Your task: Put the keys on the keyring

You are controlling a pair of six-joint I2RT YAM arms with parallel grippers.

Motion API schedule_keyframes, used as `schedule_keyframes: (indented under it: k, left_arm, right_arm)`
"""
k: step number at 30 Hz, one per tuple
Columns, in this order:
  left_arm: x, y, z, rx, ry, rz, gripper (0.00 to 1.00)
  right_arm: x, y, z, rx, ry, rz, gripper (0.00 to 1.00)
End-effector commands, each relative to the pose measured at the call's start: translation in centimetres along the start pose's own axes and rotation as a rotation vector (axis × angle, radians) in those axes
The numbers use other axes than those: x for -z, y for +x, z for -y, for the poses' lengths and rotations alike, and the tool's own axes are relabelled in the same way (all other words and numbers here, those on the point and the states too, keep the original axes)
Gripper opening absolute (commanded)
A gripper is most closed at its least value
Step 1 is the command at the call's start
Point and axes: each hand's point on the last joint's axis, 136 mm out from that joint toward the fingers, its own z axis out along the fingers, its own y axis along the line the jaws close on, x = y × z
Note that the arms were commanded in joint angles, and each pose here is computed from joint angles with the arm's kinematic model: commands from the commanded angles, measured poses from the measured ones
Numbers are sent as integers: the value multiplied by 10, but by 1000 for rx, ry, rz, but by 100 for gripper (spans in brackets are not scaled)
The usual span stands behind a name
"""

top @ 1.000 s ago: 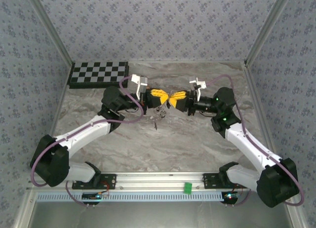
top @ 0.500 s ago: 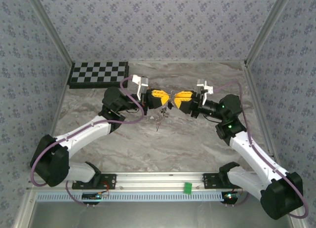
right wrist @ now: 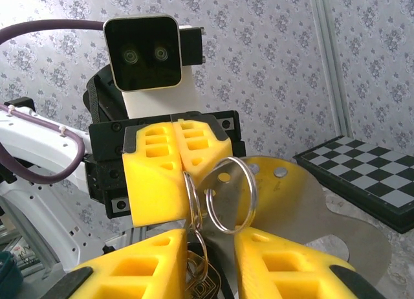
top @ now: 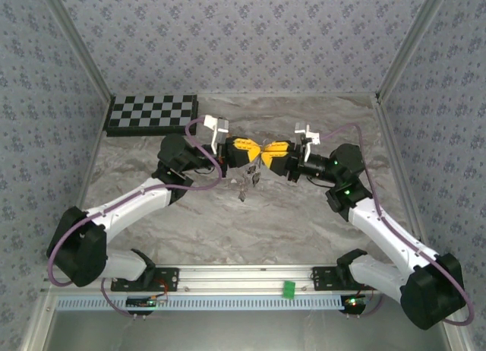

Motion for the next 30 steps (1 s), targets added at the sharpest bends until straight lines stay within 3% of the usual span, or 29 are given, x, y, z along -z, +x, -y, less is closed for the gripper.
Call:
schedule_keyframes:
  k: [1,12,19,24,27,30]
  left_arm:
    - [-3,-18,10,-55,31,49,0]
    - [-3,-19,10,-57,33,48,0]
    - [-3,-19,11,-57,35,49,0]
    - [-2,-15,6,-48,14,32,0]
    - [1,-12,0,-45,-9,13,15]
    - [7,-10,-7,-39,-30,-6,22]
  right_arm:
    - [-3,-22,-13,60,-39,40,25]
    - [-4,-22,-13,56,-45,40,19]
    - [-6,-16,-10,47,-40,15,0]
    - [-4,-14,-7,52,-15,-15,0]
    - [-3,-8,-4,44,3,-66,0]
    - [-2,1,-2,22,10,-143,0]
